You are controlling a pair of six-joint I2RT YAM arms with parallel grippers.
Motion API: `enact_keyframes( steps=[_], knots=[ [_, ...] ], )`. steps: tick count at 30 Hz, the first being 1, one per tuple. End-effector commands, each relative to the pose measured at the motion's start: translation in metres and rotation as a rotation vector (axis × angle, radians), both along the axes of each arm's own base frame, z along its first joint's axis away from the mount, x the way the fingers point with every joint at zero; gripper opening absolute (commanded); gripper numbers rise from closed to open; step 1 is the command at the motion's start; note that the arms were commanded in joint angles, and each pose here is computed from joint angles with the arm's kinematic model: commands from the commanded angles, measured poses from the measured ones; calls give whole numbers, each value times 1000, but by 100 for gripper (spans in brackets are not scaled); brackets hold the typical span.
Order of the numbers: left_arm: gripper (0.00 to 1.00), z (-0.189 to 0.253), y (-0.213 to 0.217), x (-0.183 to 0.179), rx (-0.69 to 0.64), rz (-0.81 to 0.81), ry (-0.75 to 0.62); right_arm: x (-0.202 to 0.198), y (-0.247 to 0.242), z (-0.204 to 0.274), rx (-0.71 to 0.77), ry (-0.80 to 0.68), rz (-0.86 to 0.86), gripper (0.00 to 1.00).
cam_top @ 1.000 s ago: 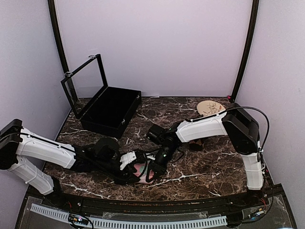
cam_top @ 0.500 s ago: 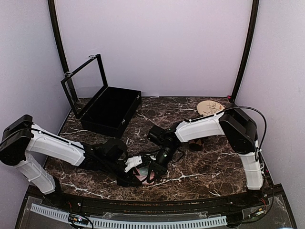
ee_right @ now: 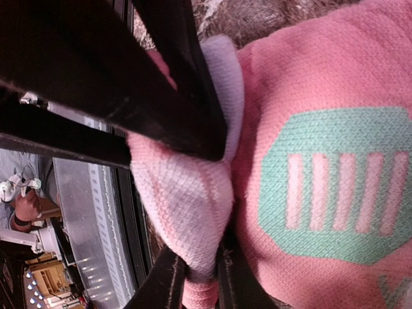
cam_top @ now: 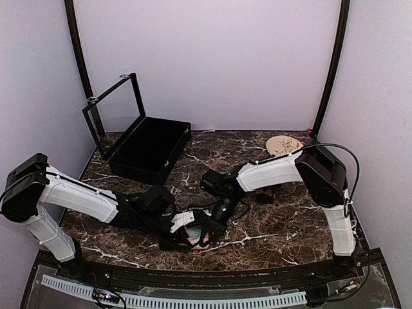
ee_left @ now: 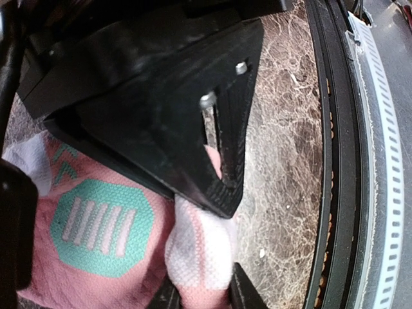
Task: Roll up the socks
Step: Roll the sock at the center of the board.
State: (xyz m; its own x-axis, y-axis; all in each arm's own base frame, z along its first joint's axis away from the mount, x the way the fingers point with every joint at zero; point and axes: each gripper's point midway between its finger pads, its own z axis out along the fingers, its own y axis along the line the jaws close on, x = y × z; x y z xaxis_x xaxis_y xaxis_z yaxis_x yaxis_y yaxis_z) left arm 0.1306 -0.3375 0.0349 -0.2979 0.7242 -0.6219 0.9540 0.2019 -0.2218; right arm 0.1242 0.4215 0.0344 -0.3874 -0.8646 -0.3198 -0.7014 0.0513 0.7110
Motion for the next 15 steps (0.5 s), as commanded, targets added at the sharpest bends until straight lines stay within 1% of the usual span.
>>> enact_keyframes(
  steps=[1, 5, 8, 10, 15],
  knots=[
    [21, -2, 5, -6, -10, 19, 56, 8, 3, -3, 0, -24, -18, 16],
    [19, -5, 10, -5, -9, 51, 101, 13, 2, -1, 2, -40, -41, 22],
    [19, -7, 12, -5, -3, 61, 121, 15, 1, 0, 7, -45, -53, 35],
    [19, -7, 11, -5, -12, 64, 131, 16, 0, 0, 7, -47, -58, 38],
    [19, -4, 11, -5, -33, 71, 156, 19, -4, -1, 4, -54, -82, 38]
  ],
)
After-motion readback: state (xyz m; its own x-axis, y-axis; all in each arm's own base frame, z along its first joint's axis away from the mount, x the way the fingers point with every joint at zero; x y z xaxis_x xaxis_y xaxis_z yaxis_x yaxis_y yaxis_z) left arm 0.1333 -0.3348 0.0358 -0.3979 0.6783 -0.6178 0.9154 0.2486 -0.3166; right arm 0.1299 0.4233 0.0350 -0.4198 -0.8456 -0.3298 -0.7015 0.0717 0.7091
